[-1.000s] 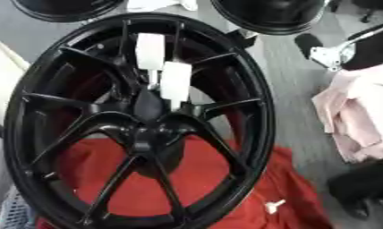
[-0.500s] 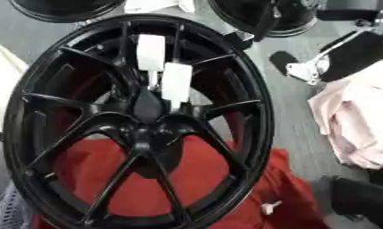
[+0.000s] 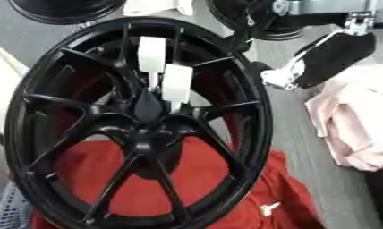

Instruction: Pull the pin out of the wheel hub.

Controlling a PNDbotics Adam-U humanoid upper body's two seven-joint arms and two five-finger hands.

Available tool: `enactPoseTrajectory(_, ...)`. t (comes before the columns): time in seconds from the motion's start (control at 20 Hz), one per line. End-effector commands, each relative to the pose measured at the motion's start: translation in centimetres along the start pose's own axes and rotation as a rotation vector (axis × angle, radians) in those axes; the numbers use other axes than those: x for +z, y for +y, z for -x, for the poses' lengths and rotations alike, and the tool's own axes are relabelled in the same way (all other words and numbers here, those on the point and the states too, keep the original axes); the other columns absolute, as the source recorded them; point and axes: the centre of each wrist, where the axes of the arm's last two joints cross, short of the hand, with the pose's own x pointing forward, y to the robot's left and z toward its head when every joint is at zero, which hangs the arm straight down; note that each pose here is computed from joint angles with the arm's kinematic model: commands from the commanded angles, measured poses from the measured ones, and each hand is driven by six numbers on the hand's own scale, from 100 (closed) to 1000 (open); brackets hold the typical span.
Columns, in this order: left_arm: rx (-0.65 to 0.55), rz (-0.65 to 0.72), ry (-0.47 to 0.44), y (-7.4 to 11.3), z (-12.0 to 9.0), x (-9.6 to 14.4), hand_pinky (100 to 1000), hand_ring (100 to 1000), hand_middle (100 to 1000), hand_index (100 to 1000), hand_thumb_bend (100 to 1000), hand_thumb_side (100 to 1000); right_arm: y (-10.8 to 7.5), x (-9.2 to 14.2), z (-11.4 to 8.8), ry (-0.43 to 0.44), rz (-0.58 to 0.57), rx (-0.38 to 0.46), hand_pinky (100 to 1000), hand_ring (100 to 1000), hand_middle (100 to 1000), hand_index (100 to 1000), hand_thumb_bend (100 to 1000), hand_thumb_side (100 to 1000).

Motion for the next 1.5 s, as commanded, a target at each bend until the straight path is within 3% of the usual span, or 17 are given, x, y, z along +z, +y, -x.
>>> enactPoseTrajectory(0.05, -0.011, 0.013, -0.021, 0.2, -0.7, -0.1, 825, 715, 646, 860, 100, 787, -0.7, -0.3, -0.9, -0.011, -0.001, -0.014, 833, 812, 729, 812, 189, 533)
enactPoseTrajectory(0.7, -0.011, -0.008, 0.008, 0.4, -0.3, 0.4, 825, 714, 641, 855, 100, 785, -1.6, -3.0, -3.6, -0.032, -0.073, -0.084, 806, 814, 702, 846, 373, 509)
enactPoseTrajectory(1.5, -0.004, -0.024, 0.022, 0.5, -0.1, 0.8, 826, 712, 635, 851, 100, 790, -1.4, -4.9, -5.2, 0.028, -0.096, -0.130, 808, 849, 734, 863, 349, 561)
